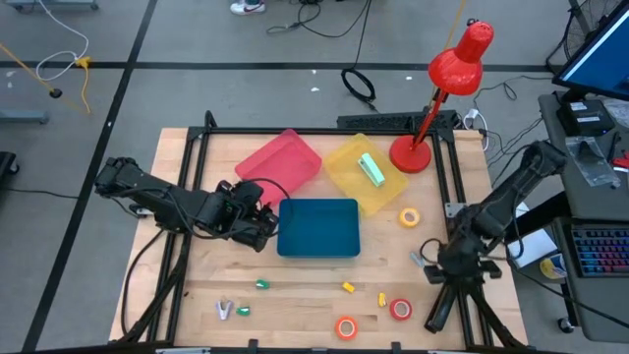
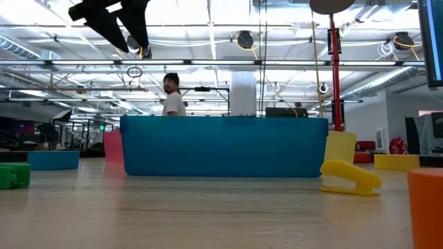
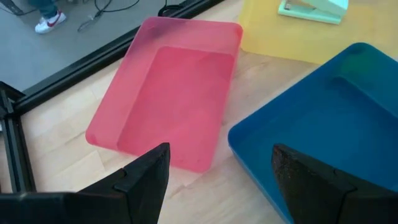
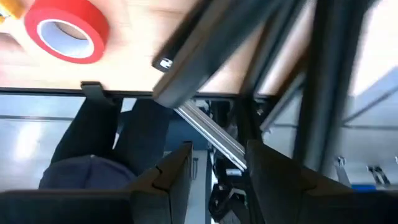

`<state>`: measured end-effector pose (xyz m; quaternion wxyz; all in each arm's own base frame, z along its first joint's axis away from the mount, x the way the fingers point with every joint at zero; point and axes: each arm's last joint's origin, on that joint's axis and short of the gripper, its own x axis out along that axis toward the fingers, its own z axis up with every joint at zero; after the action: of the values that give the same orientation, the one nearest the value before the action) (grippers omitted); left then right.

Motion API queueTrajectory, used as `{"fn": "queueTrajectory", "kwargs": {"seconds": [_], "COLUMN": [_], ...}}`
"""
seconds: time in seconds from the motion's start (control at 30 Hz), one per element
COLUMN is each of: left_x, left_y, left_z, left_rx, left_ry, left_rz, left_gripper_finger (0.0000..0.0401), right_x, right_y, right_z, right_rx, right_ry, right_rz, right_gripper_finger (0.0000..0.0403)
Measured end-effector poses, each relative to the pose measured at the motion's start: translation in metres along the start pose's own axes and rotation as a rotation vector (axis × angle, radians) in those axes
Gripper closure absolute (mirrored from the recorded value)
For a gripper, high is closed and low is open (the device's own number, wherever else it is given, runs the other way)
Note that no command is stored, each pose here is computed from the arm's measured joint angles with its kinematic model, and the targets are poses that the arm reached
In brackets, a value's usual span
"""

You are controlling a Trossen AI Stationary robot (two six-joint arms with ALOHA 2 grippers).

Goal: Pick and place Stapler, Stapler remover, tape
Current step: Put the black stapler into the yellow bin

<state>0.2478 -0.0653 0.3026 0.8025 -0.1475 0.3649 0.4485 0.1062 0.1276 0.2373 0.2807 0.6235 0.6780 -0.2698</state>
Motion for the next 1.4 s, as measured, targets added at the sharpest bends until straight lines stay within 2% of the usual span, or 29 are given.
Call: {"fn": "queueTrajectory", "kwargs": {"seconds": [0.13,0.57,1.1,1.2,1.4], "left_x": [0.000,0.000,0.000,0.000,0.000], "left_y": [0.000,0.000,0.000,0.000,0.000], "left_z": [0.000,0.000,0.000,0.000,0.000], "left_rx": [0.005,0.034,0.025,0.024,0.028], "left_ry": [-0.002,-0.001,0.006,0.006,0.007], "left_rz": [0.001,0.001,-0.002,-0.002,-0.002], "left_gripper_finger": [0.0128,0.0127,0.0128,0.0127,0.0127], "right_x": [0.015,0.049,0.052,0.053,0.054], "right_y": [0.014,0.020,0.019,0.017,0.017], "right_z": [0.001,0.003,0.006,0.005,0.004], "right_rx": [0.007,0.019,0.002,-0.007,-0.013], "right_ry": [-0.073,-0.130,-0.196,-0.195,-0.190], "right_rz": [0.037,-0.092,-0.085,-0.094,-0.093], "right_gripper_finger": [0.0259,0.0259,0.0258,0.0247,0.0198]}}
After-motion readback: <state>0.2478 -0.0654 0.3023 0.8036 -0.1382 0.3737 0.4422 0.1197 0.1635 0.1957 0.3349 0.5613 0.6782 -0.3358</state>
